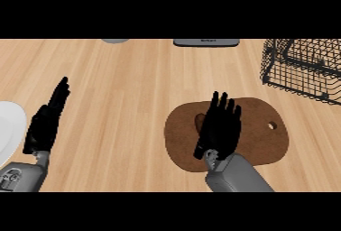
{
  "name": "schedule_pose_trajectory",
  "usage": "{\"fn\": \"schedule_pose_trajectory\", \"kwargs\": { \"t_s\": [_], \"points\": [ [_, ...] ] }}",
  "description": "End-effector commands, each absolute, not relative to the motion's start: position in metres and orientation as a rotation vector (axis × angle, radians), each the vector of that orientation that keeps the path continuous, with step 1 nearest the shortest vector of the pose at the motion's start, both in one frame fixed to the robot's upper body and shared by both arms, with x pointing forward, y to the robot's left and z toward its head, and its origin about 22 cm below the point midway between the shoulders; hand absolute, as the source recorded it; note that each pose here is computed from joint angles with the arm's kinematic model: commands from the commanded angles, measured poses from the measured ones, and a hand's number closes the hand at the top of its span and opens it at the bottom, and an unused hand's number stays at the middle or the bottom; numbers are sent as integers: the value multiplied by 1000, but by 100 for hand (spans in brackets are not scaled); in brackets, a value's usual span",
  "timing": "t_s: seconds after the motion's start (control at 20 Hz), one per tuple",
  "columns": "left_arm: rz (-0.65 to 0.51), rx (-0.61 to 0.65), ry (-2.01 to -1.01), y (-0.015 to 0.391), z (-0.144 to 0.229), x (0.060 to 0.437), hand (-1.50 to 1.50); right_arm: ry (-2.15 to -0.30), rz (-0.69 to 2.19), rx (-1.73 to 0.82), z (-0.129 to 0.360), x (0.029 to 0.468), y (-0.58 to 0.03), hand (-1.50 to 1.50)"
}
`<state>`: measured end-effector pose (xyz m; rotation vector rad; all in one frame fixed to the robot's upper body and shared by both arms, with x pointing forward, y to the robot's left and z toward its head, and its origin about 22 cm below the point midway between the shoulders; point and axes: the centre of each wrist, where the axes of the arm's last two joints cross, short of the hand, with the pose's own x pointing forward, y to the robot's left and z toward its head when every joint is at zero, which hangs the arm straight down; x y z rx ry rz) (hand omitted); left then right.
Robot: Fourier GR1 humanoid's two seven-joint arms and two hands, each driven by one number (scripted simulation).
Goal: Pick the sweet potato from the cutting board and place it in the tiered basket
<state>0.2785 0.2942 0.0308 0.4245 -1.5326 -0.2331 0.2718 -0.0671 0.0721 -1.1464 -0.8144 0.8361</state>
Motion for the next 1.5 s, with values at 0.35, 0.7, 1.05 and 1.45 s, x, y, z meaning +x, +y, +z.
{"fn": "schedule_pose_trajectory", "kwargs": {
  "t_s": [0.35,0.7,1.05,1.45],
  "points": [
    [-238,429,-1547,281,24,284,0,-595,793,-1317,62,278,-46,-150],
    [-243,425,-1544,294,34,283,0,-544,749,-1281,57,290,-55,-150],
    [-257,426,-1531,290,22,272,0,-511,745,-1268,40,276,-62,-150],
    [-246,430,-1555,281,31,284,0,-479,759,-1252,23,286,-57,-150]
  ]
}}
